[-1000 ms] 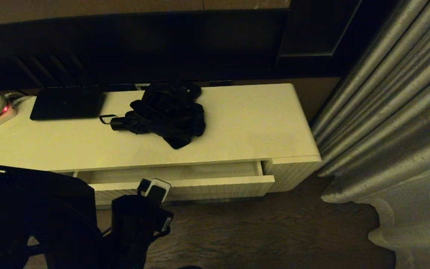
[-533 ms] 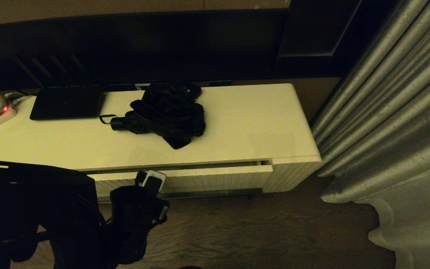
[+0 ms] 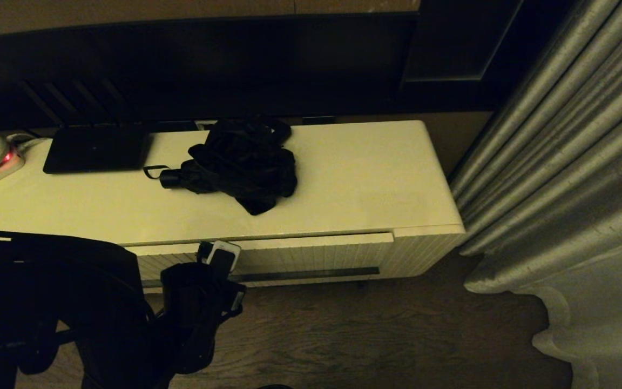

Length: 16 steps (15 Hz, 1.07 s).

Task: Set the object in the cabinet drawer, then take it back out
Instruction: Close the drawer

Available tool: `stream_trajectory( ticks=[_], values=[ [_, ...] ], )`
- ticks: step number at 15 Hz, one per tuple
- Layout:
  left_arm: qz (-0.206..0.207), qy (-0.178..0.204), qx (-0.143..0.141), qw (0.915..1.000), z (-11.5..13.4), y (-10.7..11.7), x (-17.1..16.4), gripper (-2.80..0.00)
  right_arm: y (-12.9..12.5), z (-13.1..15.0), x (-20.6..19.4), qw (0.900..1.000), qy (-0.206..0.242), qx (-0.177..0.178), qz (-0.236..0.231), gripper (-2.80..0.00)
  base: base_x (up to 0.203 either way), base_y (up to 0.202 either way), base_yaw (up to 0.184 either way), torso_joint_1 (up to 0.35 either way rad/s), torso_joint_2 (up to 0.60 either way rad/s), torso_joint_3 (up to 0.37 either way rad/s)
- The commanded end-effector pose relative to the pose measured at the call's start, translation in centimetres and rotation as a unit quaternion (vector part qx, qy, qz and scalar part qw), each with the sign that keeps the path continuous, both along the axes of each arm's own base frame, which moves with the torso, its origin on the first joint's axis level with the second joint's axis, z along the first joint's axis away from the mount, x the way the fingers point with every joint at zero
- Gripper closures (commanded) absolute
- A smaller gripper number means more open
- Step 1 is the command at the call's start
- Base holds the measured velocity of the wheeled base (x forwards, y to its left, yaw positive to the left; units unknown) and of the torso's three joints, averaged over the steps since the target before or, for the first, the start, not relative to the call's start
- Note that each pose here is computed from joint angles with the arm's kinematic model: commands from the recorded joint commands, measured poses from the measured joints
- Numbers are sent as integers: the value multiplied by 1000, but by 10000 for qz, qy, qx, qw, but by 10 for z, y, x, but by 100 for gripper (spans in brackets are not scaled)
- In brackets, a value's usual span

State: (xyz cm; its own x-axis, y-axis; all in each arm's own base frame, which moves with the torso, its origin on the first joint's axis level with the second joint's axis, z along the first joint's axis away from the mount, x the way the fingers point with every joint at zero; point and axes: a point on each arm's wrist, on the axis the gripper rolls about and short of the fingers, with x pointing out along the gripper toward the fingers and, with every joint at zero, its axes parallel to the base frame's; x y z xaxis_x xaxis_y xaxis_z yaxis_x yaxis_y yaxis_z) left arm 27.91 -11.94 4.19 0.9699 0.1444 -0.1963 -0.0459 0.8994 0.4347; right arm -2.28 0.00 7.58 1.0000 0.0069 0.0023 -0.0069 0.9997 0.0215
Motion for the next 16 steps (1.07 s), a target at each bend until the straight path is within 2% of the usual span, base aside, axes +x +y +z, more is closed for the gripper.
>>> stream_trajectory(
  ticks=[1, 5, 10, 13, 16],
  values=[
    [60, -124, -31, 9999, 6, 1, 0, 0, 0, 0, 0, 10000, 4, 0, 4, 0, 0, 0, 0, 0, 0, 0],
    [42, -209, -18, 9998, 28, 14, -28, 0, 0, 0, 0, 10000, 4, 0, 4, 0, 0, 0, 0, 0, 0, 0],
    [54, -545, -110, 9984, 63, 36, -74, 0, 0, 0, 0, 10000, 4, 0, 4, 0, 0, 0, 0, 0, 0, 0],
    [121, -1011, -253, 9945, 87, 53, -107, 0, 0, 0, 0, 10000, 4, 0, 4, 0, 0, 0, 0, 0, 0, 0],
    [447, -1349, -298, 9894, 103, 69, -136, 0, 0, 0, 0, 10000, 4, 0, 4, 0, 0, 0, 0, 0, 0, 0]
  ],
)
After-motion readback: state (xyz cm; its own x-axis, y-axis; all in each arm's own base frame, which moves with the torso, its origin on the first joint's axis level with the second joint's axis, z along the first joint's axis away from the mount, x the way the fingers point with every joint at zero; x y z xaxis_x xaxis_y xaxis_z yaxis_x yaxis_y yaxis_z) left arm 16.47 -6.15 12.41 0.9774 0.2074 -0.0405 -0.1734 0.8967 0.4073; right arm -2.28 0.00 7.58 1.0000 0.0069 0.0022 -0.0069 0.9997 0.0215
